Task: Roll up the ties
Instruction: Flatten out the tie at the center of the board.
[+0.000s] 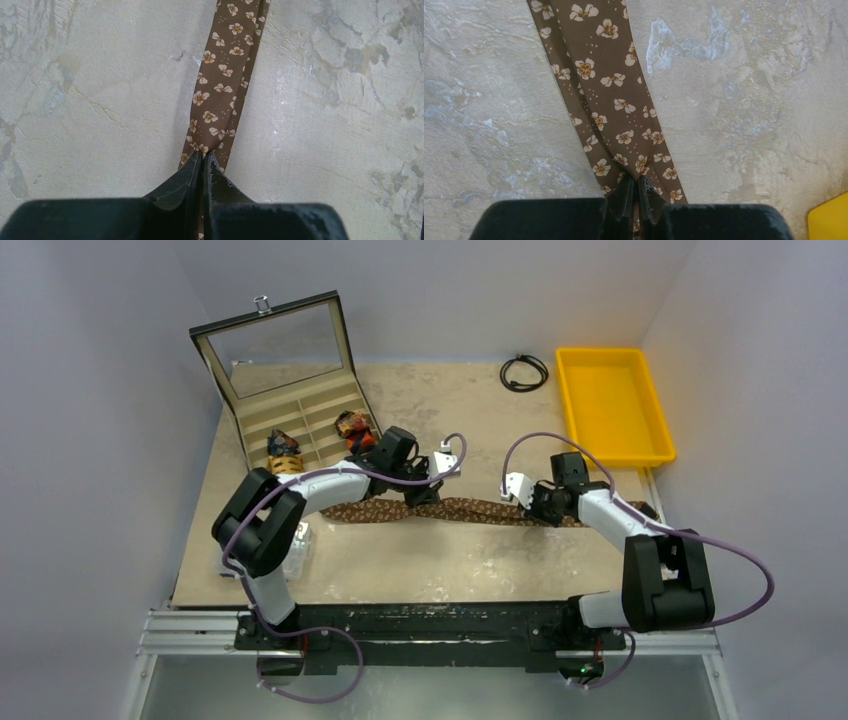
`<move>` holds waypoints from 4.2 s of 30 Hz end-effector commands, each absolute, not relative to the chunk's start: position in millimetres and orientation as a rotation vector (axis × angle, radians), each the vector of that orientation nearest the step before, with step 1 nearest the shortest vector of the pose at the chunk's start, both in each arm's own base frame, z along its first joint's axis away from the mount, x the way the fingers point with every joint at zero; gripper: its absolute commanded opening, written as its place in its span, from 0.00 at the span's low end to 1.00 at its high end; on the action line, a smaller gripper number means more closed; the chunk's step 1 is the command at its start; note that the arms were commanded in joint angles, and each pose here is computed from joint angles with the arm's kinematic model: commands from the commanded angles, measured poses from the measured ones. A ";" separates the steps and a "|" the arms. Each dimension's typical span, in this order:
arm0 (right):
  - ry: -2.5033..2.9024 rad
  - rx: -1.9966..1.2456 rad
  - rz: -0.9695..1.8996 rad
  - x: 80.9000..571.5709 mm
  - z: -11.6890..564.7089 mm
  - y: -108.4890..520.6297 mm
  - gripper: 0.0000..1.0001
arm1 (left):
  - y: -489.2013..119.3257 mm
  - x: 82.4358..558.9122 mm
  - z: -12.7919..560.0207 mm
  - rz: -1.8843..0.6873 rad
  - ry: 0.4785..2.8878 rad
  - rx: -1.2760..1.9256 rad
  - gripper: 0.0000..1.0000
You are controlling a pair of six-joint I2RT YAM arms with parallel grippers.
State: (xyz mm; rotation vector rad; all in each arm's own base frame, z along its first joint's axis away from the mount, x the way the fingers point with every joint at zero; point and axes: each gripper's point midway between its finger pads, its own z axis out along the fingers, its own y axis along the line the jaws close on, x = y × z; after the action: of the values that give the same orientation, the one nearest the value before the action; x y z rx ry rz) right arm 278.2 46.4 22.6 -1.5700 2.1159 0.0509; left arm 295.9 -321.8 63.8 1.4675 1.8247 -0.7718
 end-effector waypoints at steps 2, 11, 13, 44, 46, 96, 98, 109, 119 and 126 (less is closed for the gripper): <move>2.108 -1.604 0.004 277.4 18.7 36.2 0.00 | -330.1 301.0 71.5 -0.778 1.785 1.481 0.00; 2.117 -1.631 -0.028 274.6 16.5 27.4 0.00 | -336.1 296.5 59.3 -0.774 1.825 1.511 0.00; 2.121 -1.635 -0.028 273.4 17.8 26.2 0.04 | -338.4 296.5 57.1 -0.776 1.843 1.508 0.00; 2.180 -1.597 0.278 276.7 29.7 57.6 0.33 | -347.2 297.7 53.6 -0.763 1.876 1.499 0.00; 2.182 -1.616 0.275 274.7 26.4 55.8 0.27 | -347.3 297.4 54.7 -0.763 1.874 1.500 0.00; 2.762 -0.518 0.472 264.9 57.7 -45.9 0.29 | -378.6 274.0 48.4 -0.774 1.880 1.595 0.00; 2.768 -0.484 0.506 267.5 55.2 -43.2 0.30 | -377.7 273.3 45.7 -0.770 1.889 1.594 0.00; 2.799 -0.396 0.449 283.4 37.8 -56.3 0.36 | -377.6 268.9 40.9 -0.748 1.892 1.613 0.00; 2.817 -0.388 0.398 285.1 25.1 -63.2 0.41 | -380.5 269.0 41.1 -0.749 1.883 1.623 0.00; 2.809 -0.405 0.363 284.6 30.1 -68.2 0.37 | -382.0 268.4 40.9 -0.746 1.873 1.638 0.00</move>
State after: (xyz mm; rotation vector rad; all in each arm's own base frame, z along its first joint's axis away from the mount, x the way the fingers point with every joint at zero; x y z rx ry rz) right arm 279.7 -59.5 21.2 -0.4005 2.8335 0.4228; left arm 263.6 -369.3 29.6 1.6200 1.9330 -0.7456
